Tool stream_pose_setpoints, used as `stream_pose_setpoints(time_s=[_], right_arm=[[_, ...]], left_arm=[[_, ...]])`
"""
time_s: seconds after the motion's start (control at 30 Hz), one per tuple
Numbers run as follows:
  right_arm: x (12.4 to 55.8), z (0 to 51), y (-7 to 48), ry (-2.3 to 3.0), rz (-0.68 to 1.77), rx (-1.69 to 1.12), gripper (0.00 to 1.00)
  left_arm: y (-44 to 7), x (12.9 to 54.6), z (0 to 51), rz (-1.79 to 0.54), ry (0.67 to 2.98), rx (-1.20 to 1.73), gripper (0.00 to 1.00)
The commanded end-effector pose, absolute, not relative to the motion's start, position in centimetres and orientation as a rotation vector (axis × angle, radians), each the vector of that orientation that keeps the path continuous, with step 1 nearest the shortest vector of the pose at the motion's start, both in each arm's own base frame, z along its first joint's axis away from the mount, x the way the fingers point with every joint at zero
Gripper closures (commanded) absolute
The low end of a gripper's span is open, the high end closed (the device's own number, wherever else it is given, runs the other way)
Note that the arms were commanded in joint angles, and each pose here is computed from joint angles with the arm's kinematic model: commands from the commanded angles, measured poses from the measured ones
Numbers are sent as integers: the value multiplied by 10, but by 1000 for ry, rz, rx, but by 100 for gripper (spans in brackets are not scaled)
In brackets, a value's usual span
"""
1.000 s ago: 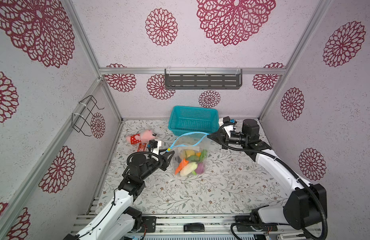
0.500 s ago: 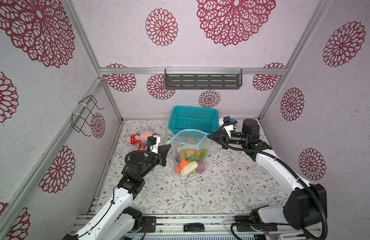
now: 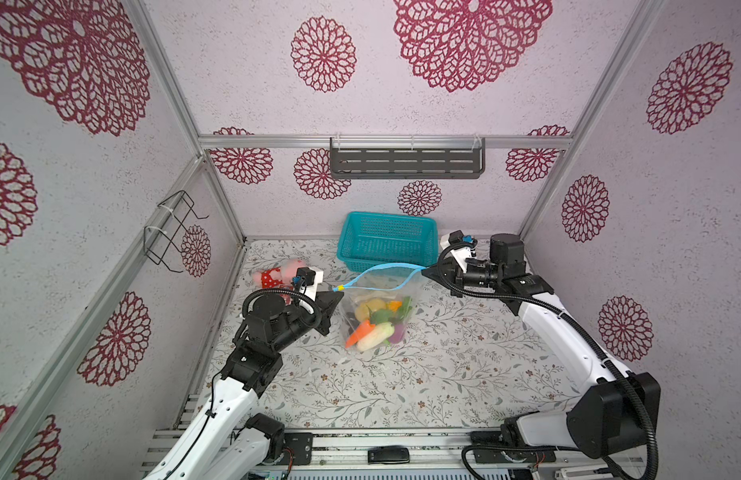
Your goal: Place the food in the zip-top bag and seal the zipper
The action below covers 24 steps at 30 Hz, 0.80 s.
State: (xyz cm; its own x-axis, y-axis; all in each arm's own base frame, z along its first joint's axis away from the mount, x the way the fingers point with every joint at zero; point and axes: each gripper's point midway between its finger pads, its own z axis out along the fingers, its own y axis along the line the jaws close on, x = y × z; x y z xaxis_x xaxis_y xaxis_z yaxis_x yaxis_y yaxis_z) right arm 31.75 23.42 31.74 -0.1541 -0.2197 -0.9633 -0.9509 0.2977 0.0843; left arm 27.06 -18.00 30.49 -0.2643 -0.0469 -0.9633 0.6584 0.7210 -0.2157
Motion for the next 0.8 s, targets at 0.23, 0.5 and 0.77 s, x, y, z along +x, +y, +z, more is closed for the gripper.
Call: stream_pose_setpoints(time_s=[0.23, 0.5, 0.77], right_arm=[[231, 353, 301, 1175, 786, -1478, 13], [223, 352, 355, 1088, 653, -1703, 18], [216, 347, 383, 1105, 690, -1814, 51]], left_arm=[[-197, 260, 304, -784, 1703, 648, 100], [-201, 258, 306, -795, 1680, 687, 100], [-200, 256, 315, -788, 1659, 695, 100]])
